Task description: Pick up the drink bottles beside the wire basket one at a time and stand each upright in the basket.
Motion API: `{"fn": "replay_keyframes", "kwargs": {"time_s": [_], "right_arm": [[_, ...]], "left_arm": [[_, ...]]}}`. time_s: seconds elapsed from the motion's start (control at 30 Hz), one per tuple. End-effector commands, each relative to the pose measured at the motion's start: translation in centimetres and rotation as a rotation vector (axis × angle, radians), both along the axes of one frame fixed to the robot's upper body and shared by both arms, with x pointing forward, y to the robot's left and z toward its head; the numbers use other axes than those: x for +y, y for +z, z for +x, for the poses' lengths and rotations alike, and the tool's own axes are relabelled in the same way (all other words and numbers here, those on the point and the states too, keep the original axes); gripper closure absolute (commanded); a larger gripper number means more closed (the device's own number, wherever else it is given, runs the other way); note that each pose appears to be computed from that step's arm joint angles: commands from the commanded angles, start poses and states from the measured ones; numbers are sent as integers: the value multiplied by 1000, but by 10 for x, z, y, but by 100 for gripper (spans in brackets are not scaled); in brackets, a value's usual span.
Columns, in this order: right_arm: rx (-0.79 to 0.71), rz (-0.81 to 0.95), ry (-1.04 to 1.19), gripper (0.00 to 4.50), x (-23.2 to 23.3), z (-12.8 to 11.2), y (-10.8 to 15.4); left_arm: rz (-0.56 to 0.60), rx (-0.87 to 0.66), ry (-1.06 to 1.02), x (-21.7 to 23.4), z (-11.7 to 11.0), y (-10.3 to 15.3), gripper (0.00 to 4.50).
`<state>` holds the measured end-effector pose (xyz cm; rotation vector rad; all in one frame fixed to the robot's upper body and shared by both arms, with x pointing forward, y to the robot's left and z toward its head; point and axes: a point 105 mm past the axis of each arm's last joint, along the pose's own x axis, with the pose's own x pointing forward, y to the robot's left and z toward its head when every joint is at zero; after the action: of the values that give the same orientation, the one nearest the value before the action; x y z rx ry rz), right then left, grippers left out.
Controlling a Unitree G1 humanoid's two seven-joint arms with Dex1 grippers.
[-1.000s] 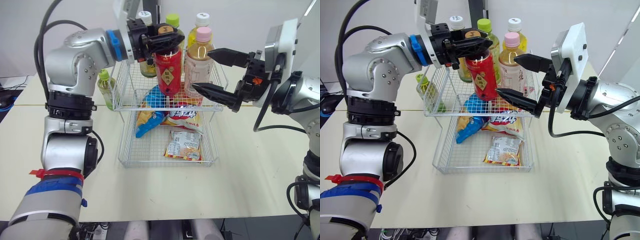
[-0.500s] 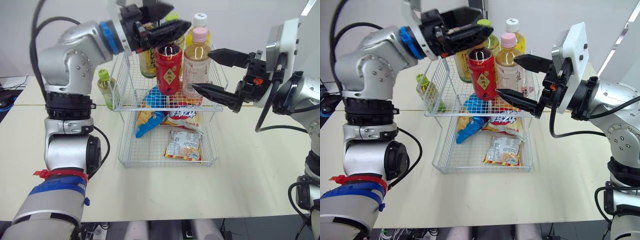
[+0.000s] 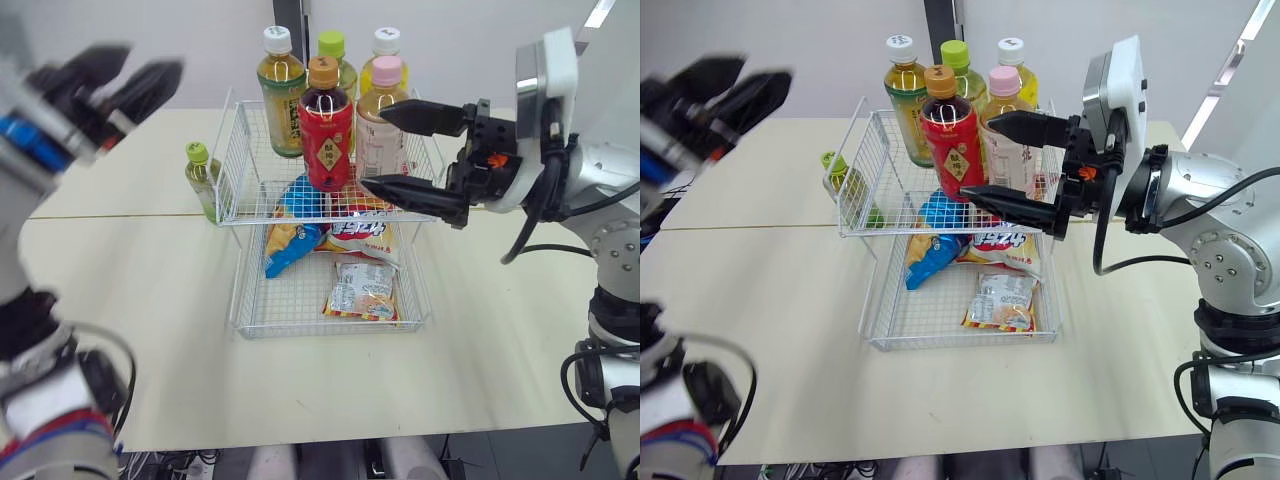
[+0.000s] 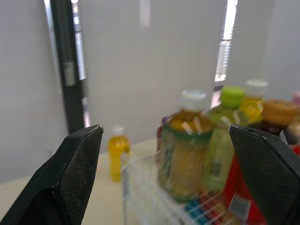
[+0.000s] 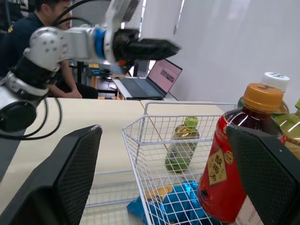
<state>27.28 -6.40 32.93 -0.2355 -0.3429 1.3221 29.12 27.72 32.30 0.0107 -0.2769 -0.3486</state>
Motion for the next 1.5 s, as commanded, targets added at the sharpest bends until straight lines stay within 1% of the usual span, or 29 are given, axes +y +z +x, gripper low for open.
{"fn": "replay_keyframes", "kwargs": {"time_s": [0.03,0.1,0.13,0.17,0.2,0.23,0.3,0.37,0.43,0.57,0.67,0.8,0.87,0.9,1.03,1.23,1.33,1.5], "right_arm": [[-66,13,66,0,10,-5,10],[-71,12,88,0,12,-3,11],[-72,11,95,0,13,-2,11],[-74,9,100,0,13,-2,11],[-75,7,109,0,14,-1,10],[-77,5,115,0,14,-1,10],[-78,0,124,0,15,-1,10],[-78,-3,126,0,14,0,9],[-78,-4,125,0,14,0,9],[-78,-2,119,0,13,0,9],[-85,-11,93,0,11,1,8],[-93,-11,51,0,7,1,10],[-94,-13,36,0,5,1,9],[-93,-13,33,0,4,0,9],[-112,-16,-14,0,0,-2,10],[-129,-18,-47,0,-2,-5,14],[-134,-25,-66,0,-5,-6,14],[-142,-29,-91,0,-7,-7,16]], "left_arm": [[-47,-22,168,29,-28,-28,4],[-67,28,246,43,-43,-59,4],[-63,50,266,46,-50,-71,4],[-59,75,275,46,-56,-82,4],[-81,118,303,50,-66,-103,4],[-97,146,323,51,-74,-117,4],[-121,189,344,47,-87,-141,4],[-131,199,336,38,-91,-149,4],[-126,188,321,33,-87,-146,4],[-72,156,297,29,-61,-129,4],[-11,117,254,15,-18,-107,4],[29,84,183,-7,27,-86,4],[46,83,171,-13,45,-82,4],[56,85,172,-13,50,-82,4],[71,72,211,-20,100,-81,4],[84,53,208,-37,140,-81,4],[80,54,211,-40,153,-80,4],[70,50,209,-41,165,-77,4]]}}
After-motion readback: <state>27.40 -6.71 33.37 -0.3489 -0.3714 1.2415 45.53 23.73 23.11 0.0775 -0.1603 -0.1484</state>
